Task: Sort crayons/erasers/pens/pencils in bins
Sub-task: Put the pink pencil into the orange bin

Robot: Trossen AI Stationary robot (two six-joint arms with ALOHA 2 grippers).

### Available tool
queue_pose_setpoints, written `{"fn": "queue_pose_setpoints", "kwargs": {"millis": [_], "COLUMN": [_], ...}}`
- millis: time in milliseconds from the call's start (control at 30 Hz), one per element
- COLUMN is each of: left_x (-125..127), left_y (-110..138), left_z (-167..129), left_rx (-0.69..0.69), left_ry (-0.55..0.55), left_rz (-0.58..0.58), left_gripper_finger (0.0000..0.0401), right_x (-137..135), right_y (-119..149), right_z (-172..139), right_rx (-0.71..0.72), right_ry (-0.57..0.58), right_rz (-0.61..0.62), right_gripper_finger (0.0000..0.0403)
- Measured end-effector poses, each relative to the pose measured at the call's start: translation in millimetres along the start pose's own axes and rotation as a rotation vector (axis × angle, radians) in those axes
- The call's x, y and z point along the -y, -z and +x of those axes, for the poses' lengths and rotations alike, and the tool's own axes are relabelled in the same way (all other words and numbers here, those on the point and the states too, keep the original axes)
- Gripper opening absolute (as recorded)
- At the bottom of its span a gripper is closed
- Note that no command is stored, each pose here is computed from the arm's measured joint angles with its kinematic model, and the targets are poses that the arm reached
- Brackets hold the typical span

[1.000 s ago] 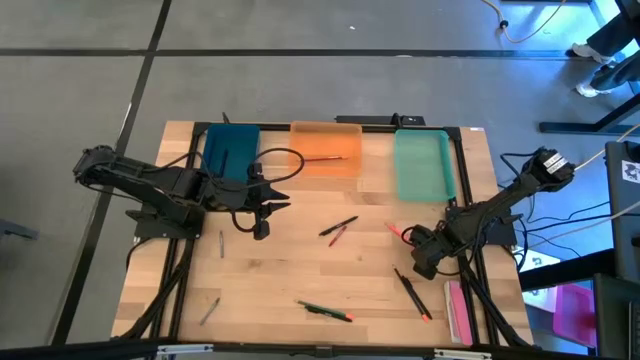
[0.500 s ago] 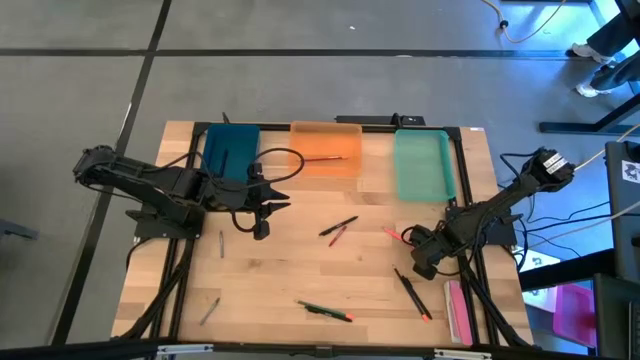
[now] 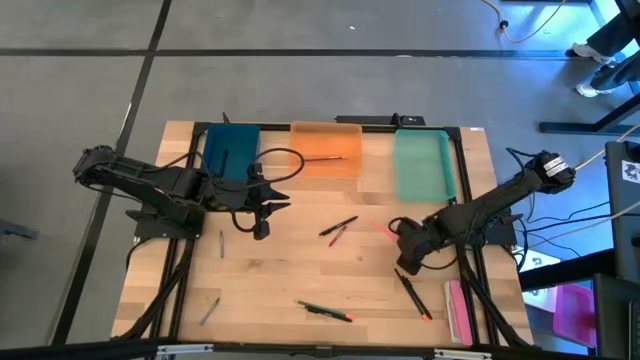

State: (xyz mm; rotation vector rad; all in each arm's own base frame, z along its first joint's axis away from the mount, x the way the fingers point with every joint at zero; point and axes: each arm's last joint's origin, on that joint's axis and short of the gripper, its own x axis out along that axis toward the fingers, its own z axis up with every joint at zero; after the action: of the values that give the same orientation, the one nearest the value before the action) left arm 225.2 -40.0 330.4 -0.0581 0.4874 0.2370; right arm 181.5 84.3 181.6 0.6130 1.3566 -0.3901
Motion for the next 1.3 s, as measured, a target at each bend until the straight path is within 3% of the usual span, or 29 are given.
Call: {"fn": "queue_pose_setpoints", "kwargs": {"millis": [433,767,1033,1300], "left_x": [0,-10,-30,-51], "left_y": [0,-3,-6,-8], "left_z": [0,1,4,9], "left_rx": [0.0,0.042,0.068,0.059], "left_ry": [-0.003,-0.206,-0.438,-0.525], "left_rz": [0.016,0.04,0.009,-0.033], "left_gripper_finger": [0.0065,0.0065,0.0065,0.0065], "right_x": [3,29,75,113], "right_y": [-99,-216,-296,-328], "right_z": [-76,-97,-74,-31], "right_rx": [0.249,0.317,0.241,0.123], "right_ry": [0.08,0.209,0.197,0.215], "right_rz": [-0.23,-0.462,-0.593,-0.612], "right_gripper_finger": [0.0044,0.0044,0.0044,0.0044]}}
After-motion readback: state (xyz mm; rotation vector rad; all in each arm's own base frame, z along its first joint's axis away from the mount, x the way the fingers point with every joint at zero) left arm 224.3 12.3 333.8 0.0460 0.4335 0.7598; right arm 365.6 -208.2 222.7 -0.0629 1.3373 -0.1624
